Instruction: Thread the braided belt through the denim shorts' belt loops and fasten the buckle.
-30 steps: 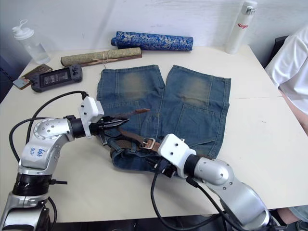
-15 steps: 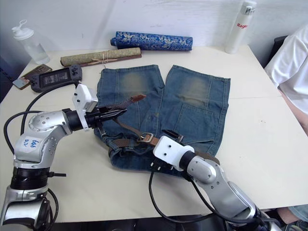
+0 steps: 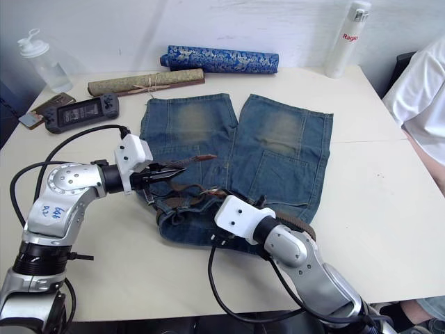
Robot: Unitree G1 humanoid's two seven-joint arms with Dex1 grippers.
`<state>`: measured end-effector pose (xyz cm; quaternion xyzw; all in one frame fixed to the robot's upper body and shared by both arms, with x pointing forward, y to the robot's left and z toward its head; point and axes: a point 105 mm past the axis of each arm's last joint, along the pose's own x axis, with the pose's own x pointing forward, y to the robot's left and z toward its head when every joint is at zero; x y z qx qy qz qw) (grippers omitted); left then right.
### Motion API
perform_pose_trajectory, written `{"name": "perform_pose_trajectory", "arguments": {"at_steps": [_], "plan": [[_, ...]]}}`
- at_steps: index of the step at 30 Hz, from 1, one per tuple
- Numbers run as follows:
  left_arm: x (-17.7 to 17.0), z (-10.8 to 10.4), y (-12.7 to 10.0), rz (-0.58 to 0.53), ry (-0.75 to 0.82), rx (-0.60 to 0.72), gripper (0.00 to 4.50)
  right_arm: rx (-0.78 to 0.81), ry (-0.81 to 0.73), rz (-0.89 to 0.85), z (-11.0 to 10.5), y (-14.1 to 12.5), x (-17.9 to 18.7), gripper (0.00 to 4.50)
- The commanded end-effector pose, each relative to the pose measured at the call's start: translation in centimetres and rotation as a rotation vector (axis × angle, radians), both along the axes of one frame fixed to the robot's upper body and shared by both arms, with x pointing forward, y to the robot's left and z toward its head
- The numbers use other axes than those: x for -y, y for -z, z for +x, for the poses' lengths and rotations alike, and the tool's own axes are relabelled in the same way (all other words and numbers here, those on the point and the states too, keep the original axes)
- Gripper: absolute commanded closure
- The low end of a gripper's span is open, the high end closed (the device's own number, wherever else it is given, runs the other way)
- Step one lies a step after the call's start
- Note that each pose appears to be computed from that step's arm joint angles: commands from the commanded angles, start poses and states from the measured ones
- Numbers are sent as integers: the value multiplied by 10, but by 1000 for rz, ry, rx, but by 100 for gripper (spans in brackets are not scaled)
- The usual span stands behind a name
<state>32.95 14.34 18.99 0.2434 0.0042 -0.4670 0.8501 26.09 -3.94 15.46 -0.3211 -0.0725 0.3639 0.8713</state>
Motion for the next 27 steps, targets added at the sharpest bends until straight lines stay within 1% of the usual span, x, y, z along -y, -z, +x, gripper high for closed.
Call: {"name": "perform_pose_trajectory", "arguments": {"at_steps": [1,5,7,11,14,18,20,24,27], "plan": [[-3,-2,-1,42,11,25,450,72,6,14,3,-15,-1,440],[-5,-5,6,83,21,9,450,93,15,11,7,-19,-1,440],[-7,-4,8,89,9,-3,450,98,18,8,8,-19,-1,440],[-13,-4,17,143,-13,-23,450,106,20,1,9,-20,-1,440],[-17,2,21,131,-66,-56,450,112,18,-1,10,-20,-2,440],[-26,5,31,201,-94,-88,450,121,13,-9,10,-21,-2,440],[-29,6,32,209,-101,-99,450,125,10,-12,10,-21,-2,440],[-29,2,37,262,-53,-95,450,129,6,-17,10,-21,-2,440],[-26,2,33,244,-40,-78,450,133,2,-26,10,-21,-1,440]]}}
